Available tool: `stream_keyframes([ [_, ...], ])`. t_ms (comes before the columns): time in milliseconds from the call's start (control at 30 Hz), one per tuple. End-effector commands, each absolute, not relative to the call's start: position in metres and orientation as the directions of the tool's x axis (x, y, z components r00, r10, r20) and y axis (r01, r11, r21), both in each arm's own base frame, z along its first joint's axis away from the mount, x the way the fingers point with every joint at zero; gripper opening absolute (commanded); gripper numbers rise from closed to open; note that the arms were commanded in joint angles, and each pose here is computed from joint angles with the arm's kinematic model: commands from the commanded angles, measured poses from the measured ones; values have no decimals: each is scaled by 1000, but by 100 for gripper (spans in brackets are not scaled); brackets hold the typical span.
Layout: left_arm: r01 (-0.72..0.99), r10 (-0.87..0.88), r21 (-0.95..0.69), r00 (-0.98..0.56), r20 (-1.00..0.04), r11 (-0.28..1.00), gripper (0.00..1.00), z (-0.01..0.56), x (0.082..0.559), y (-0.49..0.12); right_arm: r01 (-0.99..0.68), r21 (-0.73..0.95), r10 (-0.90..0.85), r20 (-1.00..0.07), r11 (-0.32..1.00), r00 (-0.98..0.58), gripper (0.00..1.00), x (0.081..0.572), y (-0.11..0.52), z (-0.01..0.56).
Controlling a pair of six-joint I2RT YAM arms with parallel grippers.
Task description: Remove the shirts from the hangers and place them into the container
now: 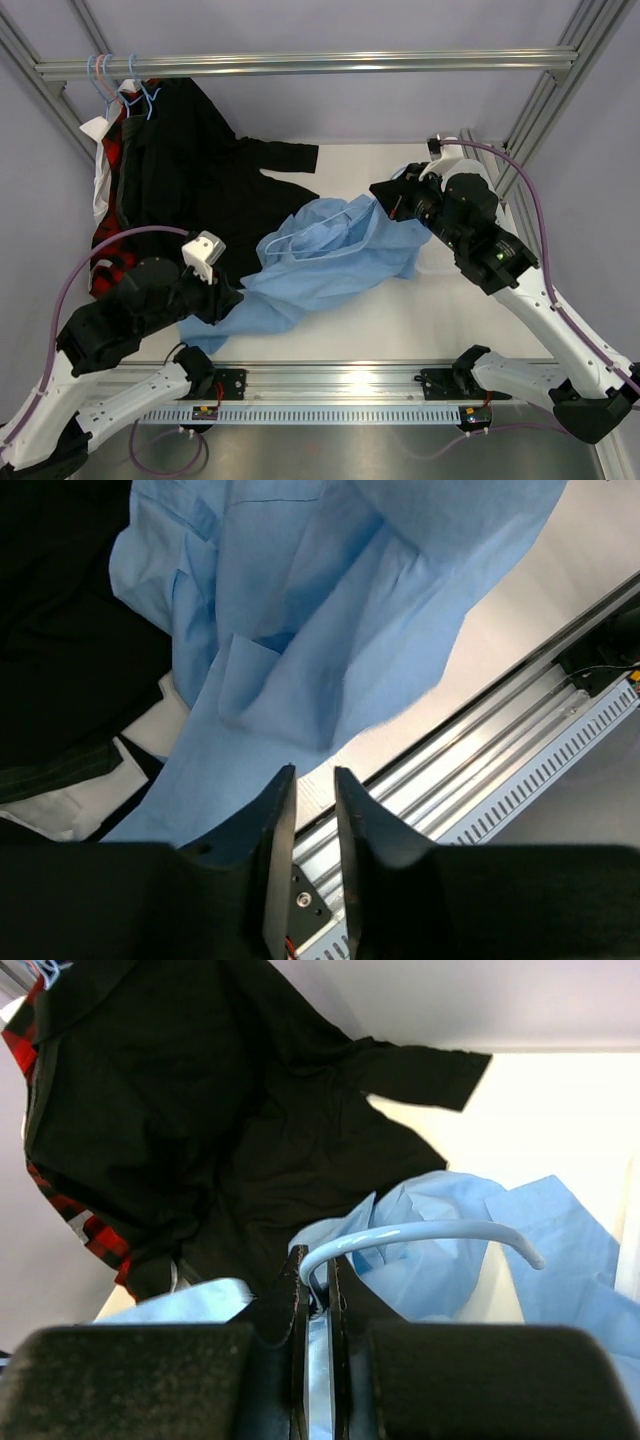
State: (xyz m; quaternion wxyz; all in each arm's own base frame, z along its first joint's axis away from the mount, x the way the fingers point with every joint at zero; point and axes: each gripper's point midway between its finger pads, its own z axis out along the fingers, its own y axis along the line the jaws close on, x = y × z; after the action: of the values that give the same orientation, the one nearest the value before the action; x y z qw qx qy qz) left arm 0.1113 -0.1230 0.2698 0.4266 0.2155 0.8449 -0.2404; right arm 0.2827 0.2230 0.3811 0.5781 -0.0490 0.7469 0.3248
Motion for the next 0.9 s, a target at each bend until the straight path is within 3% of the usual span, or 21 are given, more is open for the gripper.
stream_keyframes([
  [0,628,173,-232,-515,-839,743,33,279,111,-137,-542,387,325,-922,746,-212,0,285,228,415],
  [33,633,169,-232,-507,-845,739,51,284,113,-139,-554,381,320,-924,740,-209,0,286,231,413],
  [167,676,152,-239,-464,-873,697,82,307,110,-146,-600,355,264,-935,717,-237,0,285,250,387],
  [300,709,120,-232,-409,-904,666,96,335,107,-148,-625,327,224,-945,709,-240,0,285,262,374],
  [533,733,88,-189,-321,-943,654,99,381,115,-151,-662,293,179,-955,690,-236,0,282,277,361],
  [867,759,183,-218,-406,-895,613,91,353,144,-200,-689,255,132,-965,678,-227,0,275,295,357],
])
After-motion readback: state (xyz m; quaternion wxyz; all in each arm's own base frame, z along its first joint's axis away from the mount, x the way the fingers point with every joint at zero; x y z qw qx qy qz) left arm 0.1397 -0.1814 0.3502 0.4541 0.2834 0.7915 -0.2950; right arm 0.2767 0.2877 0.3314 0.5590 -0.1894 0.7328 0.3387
